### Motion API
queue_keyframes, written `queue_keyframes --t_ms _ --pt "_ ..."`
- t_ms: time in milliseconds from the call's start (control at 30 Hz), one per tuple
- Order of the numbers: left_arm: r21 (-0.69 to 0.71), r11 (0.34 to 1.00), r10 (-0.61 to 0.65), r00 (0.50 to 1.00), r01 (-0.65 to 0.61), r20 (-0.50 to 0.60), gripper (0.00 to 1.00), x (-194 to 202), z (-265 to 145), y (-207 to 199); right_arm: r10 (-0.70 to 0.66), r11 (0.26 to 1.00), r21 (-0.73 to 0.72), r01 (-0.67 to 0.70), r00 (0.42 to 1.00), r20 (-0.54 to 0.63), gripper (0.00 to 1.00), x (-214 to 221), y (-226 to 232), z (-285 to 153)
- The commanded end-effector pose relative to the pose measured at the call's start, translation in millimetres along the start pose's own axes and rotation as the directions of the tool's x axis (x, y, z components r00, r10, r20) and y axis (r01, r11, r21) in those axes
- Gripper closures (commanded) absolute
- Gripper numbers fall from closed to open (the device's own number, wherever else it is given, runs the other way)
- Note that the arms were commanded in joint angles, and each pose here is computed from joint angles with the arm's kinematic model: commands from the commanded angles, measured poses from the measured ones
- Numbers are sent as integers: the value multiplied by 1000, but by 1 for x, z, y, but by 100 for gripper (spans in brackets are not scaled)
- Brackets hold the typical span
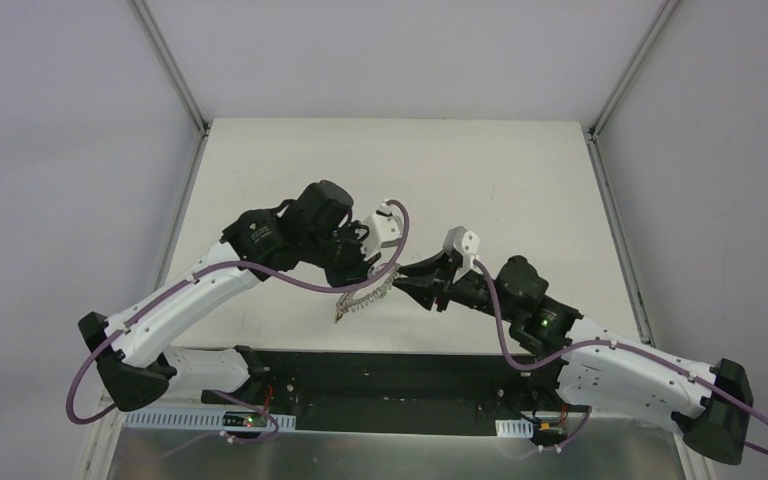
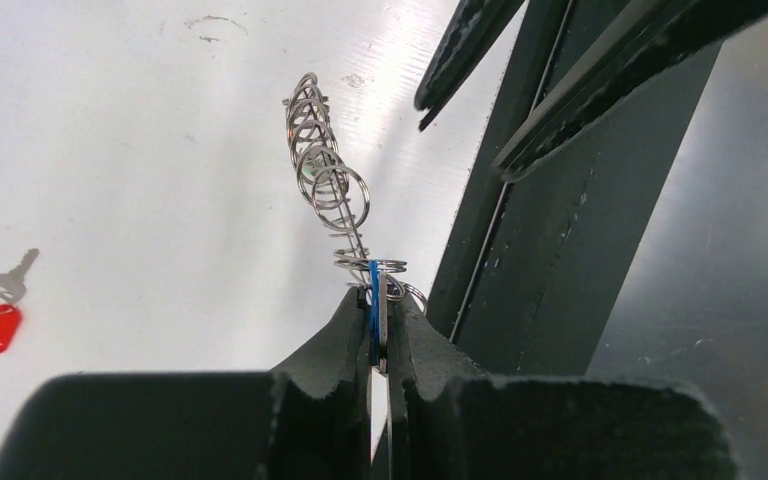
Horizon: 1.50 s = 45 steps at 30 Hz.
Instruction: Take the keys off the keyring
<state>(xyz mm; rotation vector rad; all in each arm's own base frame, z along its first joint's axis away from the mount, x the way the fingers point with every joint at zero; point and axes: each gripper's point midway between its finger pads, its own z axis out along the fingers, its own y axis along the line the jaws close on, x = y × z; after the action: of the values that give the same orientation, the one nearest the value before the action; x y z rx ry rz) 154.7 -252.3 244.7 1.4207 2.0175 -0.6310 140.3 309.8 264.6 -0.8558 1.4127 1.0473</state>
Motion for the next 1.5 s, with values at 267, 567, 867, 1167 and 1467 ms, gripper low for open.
queue_keyframes --t_ms 267,567,867,1167,1467 --pt "89 912 383 910 -400 159 100 -7 -20 -20 -164 974 -150 170 985 54 72 -7 21 -4" --pt "124 833 506 834 -539 222 100 2 -22 -32 -280 931 -221 289 957 74 72 -21 30 3" --pt "128 789 561 790 -600 249 100 3 -22 -36 -255 909 -330 255 966 45 72 -28 44 15" --pt "112 781 576 778 -614 252 100 -1 -24 -34 -215 899 -386 206 976 19 72 -21 51 25" --pt "133 775 570 774 -618 275 100 -2 -25 -39 -173 892 -420 166 985 20 70 -18 56 37"
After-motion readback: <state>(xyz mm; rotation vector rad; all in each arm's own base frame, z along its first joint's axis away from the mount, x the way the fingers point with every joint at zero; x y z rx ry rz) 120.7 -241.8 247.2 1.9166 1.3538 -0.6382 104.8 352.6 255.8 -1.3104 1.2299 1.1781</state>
